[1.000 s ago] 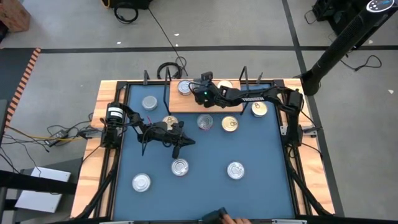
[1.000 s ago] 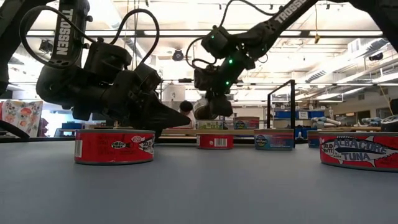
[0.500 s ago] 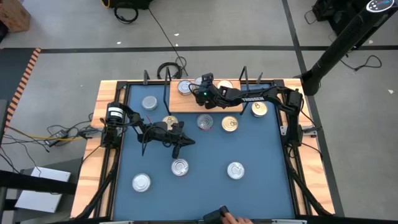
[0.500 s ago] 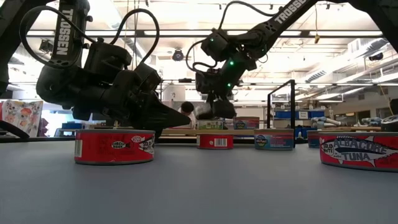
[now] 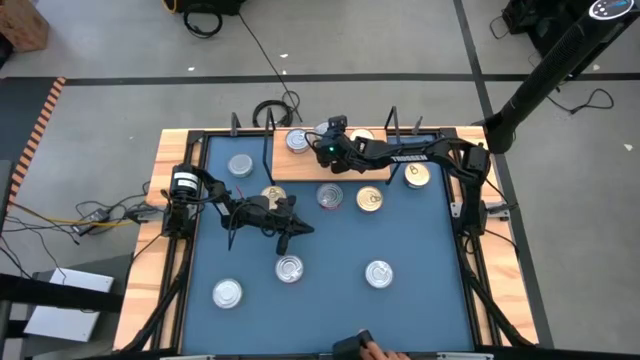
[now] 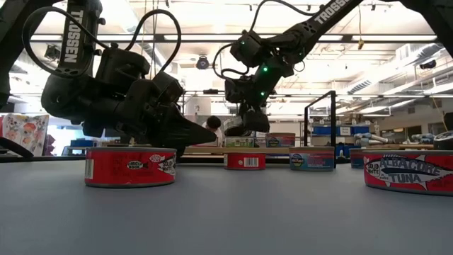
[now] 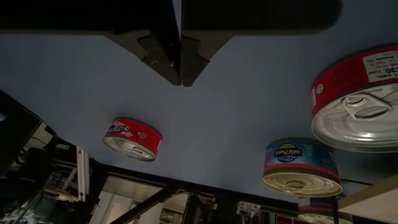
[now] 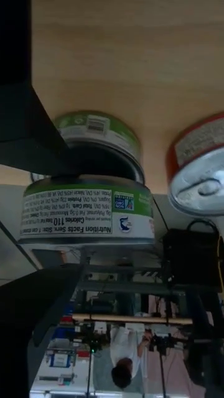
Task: Stack canned seafood by type on shelf
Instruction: Stack the green tuna can on top of the other green tuna can on the shelf, then stack the blue tuna can on top of the other blue tuna can on the shelf
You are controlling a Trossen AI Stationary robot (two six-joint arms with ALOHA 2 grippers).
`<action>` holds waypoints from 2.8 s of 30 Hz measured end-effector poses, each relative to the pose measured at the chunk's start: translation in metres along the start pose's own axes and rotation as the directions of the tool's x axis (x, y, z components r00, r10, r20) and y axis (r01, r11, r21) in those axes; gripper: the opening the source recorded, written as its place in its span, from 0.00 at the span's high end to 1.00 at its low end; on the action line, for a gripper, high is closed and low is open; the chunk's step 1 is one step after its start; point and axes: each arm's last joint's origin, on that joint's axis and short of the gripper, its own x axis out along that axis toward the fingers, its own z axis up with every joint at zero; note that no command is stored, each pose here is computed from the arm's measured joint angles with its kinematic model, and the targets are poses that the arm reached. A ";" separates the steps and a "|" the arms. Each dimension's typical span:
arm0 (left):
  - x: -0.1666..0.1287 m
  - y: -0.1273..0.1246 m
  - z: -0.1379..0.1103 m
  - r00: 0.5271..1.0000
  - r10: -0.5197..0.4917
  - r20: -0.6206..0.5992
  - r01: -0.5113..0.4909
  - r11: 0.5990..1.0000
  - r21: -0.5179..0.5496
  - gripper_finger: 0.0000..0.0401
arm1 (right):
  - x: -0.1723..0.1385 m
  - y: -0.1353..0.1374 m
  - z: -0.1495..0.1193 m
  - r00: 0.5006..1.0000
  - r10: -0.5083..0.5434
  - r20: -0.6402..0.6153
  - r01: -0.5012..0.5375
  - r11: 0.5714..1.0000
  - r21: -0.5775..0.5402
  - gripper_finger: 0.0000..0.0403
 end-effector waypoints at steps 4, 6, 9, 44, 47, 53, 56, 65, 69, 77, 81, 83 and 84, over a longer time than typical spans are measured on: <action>0.000 0.000 0.000 1.000 0.000 0.000 0.000 1.000 0.000 0.99 | 0.002 0.002 -0.004 0.999 0.037 -0.017 -0.036 0.999 0.004 0.38; 0.000 0.000 0.000 1.000 -0.001 0.000 0.001 1.000 -0.003 0.99 | 0.002 0.002 -0.006 0.998 0.049 -0.027 -0.048 0.999 0.007 0.38; 0.000 0.000 0.000 1.000 -0.002 0.000 0.001 1.000 -0.004 0.99 | 0.003 0.003 -0.007 0.998 0.057 -0.030 -0.056 0.998 0.021 0.38; 0.000 -0.001 0.000 1.000 -0.020 -0.007 0.020 1.000 -0.004 0.99 | -0.063 -0.028 -0.002 0.998 0.031 0.047 -0.039 0.982 0.184 0.57; 0.000 -0.001 0.000 0.999 -0.032 -0.005 0.032 0.999 -0.003 0.99 | -0.093 -0.034 -0.004 0.995 0.064 0.070 -0.079 0.967 0.241 0.72; 0.000 -0.001 0.001 0.999 -0.038 0.009 0.038 0.999 0.001 0.99 | -0.147 -0.039 -0.011 0.950 0.219 0.224 -0.292 0.877 0.381 0.98; 0.000 -0.002 0.003 0.999 -0.043 0.029 0.042 0.999 0.006 0.99 | -0.168 -0.036 -0.008 0.909 0.282 0.308 -0.393 0.828 0.401 0.96; 0.000 -0.002 0.003 0.999 -0.045 0.028 0.044 0.999 0.007 0.99 | -0.200 0.012 -0.006 0.776 0.318 0.544 -0.565 0.735 0.376 0.98; 0.000 -0.003 0.003 0.999 -0.045 0.029 0.045 0.999 0.009 0.99 | -0.211 0.041 -0.010 0.707 0.292 0.644 -0.627 0.681 0.379 0.99; 0.000 -0.003 0.004 0.998 -0.048 0.041 0.047 0.999 0.022 0.99 | -0.235 0.092 -0.020 0.478 0.334 0.812 -0.838 0.452 0.307 0.99; 0.000 -0.003 0.005 0.998 -0.048 0.041 0.046 0.998 0.036 0.99 | -0.248 0.116 -0.024 0.416 0.398 0.818 -0.887 0.377 0.268 0.99; 0.000 -0.003 0.004 0.998 -0.047 0.039 0.046 0.998 0.036 0.99 | -0.254 0.124 -0.026 0.418 0.415 0.808 -0.892 0.357 0.278 0.98; 0.000 -0.003 0.004 0.998 -0.047 0.038 0.046 0.998 0.035 0.99 | -0.257 0.127 -0.027 0.425 0.422 0.801 -0.891 0.353 0.287 0.98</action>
